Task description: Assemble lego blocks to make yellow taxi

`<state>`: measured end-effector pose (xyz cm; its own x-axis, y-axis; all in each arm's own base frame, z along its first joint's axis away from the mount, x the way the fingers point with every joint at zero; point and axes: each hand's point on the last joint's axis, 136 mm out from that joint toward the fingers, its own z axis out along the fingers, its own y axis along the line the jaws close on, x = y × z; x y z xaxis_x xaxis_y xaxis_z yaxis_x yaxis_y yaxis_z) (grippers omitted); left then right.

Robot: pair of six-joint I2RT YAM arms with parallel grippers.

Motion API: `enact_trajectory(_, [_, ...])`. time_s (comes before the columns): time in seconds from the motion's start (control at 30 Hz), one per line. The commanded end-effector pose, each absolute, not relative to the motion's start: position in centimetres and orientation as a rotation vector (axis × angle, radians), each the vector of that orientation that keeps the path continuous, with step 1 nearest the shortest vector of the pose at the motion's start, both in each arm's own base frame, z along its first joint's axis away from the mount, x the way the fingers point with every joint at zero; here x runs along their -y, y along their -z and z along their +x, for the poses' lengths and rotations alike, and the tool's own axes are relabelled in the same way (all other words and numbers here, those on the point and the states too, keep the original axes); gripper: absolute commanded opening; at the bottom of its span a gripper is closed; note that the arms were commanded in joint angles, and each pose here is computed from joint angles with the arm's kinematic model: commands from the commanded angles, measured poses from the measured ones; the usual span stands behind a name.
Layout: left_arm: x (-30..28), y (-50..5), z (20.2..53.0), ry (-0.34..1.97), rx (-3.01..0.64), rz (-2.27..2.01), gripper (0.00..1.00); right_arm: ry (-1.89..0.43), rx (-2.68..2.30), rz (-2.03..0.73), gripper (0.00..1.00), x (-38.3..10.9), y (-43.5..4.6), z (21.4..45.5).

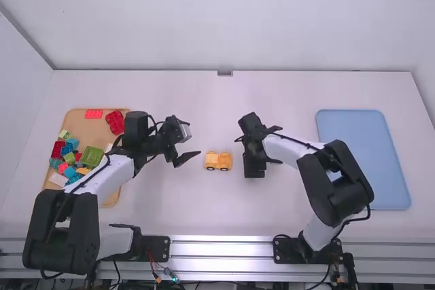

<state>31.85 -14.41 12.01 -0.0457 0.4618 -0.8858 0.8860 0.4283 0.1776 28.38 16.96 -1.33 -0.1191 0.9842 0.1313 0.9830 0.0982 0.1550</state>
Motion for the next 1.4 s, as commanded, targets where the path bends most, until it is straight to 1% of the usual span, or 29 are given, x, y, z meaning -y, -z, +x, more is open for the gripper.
enact_trajectory(0.0, [14.5,-12.5,31.4,0.547,-1.655,1.187,0.99,-0.445,-2.336,1.991,0.99,-17.0,-1.9,29.4])
enact_trajectory(0.07, [14.5,-12.6,31.5,0.545,-1.653,1.187,0.99,-0.483,-2.318,1.959,0.99,-16.5,-3.8,29.5])
enact_trajectory(0.17, [14.6,-12.6,31.5,0.544,-1.652,1.188,0.99,-0.551,-2.347,1.808,0.99,-15.9,-6.3,30.0])
enact_trajectory(0.2, [14.5,-12.6,31.5,0.544,-1.652,1.187,0.99,-0.586,-2.381,1.693,0.99,-15.8,-7.5,30.4])
enact_trajectory(0.23, [14.5,-12.6,31.5,0.544,-1.653,1.187,0.99,-0.614,-2.432,1.506,0.99,-15.4,-9.0,30.7])
enact_trajectory(0.3, [14.5,-12.6,31.5,0.544,-1.654,1.187,0.99,-0.621,-2.487,1.263,0.99,-15.0,-10.6,31.0])
enact_trajectory(0.33, [14.5,-12.5,31.5,0.541,-1.656,1.187,0.99,-0.610,-2.516,1.071,0.98,-14.6,-11.6,31.1])
enact_trajectory(0.37, [14.5,-12.5,31.5,0.542,-1.657,1.187,0.99,-0.599,-2.527,0.961,0.99,-14.4,-12.2,31.3])
enact_trajectory(0.47, [14.5,-12.5,31.4,0.550,-1.660,1.187,0.99,-0.456,-2.544,0.455,0.98,-12.9,-13.9,31.7])
enact_trajectory(0.5, [14.5,-12.4,31.4,0.548,-1.661,1.187,0.99,-0.429,-2.545,0.365,0.99,-12.8,-14.0,31.8])
enact_trajectory(0.53, [14.5,-12.4,31.3,0.554,-1.664,1.186,0.99,-0.364,-2.546,0.157,0.98,-12.6,-14.1,31.8])
enact_trajectory(0.57, [14.5,-12.3,31.2,0.560,-1.672,1.186,0.99,-0.321,-2.541,0.046,0.98,-12.4,-14.1,31.9])
enact_trajectory(0.7, [14.6,-11.9,30.9,0.577,-1.692,1.185,0.99,-0.126,-2.499,-0.181,0.99,-10.4,-14.0,33.1])
enact_trajectory(0.83, [15.1,-12.2,30.1,0.645,-1.671,1.193,0.99,-0.054,-2.447,-0.275,0.99,-9.4,-14.4,34.4])
enact_trajectory(0.9, [15.6,-12.6,29.5,0.693,-1.635,1.206,0.99,-0.031,-2.411,-0.403,0.98,-9.2,-14.6,35.0])
enact_trajectory(0.93, [16.0,-12.6,29.1,0.705,-1.598,1.238,0.99,-0.052,-2.386,-0.568,0.98,-9.9,-14.3,34.8])
enact_trajectory(0.97, [16.1,-12.6,29.1,0.706,-1.589,1.248,0.99,-0.065,-2.379,-0.622,0.98,-10.2,-14.2,34.7])
enact_trajectory(1.0, [16.4,-12.2,28.9,0.694,-1.570,1.282,0.99,-0.141,-2.330,-0.819,0.99,-11.6,-13.7,34.1])
enact_trajectory(1.07, [16.7,-11.3,28.9,0.693,-1.566,1.313,0.99,-0.311,-2.216,-1.052,0.99,-13.9,-13.1,33.0])
enact_trajectory(1.2, [17.1,-9.9,29.1,0.718,-1.578,1.322,0.99,-0.534,-1.948,-1.298,0.99,-16.1,-12.9,30.9])
enact_trajectory(1.23, [17.1,-9.4,29.3,0.729,-1.579,1.319,0.99,-0.602,-1.807,-1.379,0.99,-16.5,-12.5,29.8])
enact_trajectory(1.37, [17.4,-8.1,29.8,0.735,-1.577,1.326,0.99,-0.670,-1.658,-1.432,0.99,-16.2,-10.6,28.3])
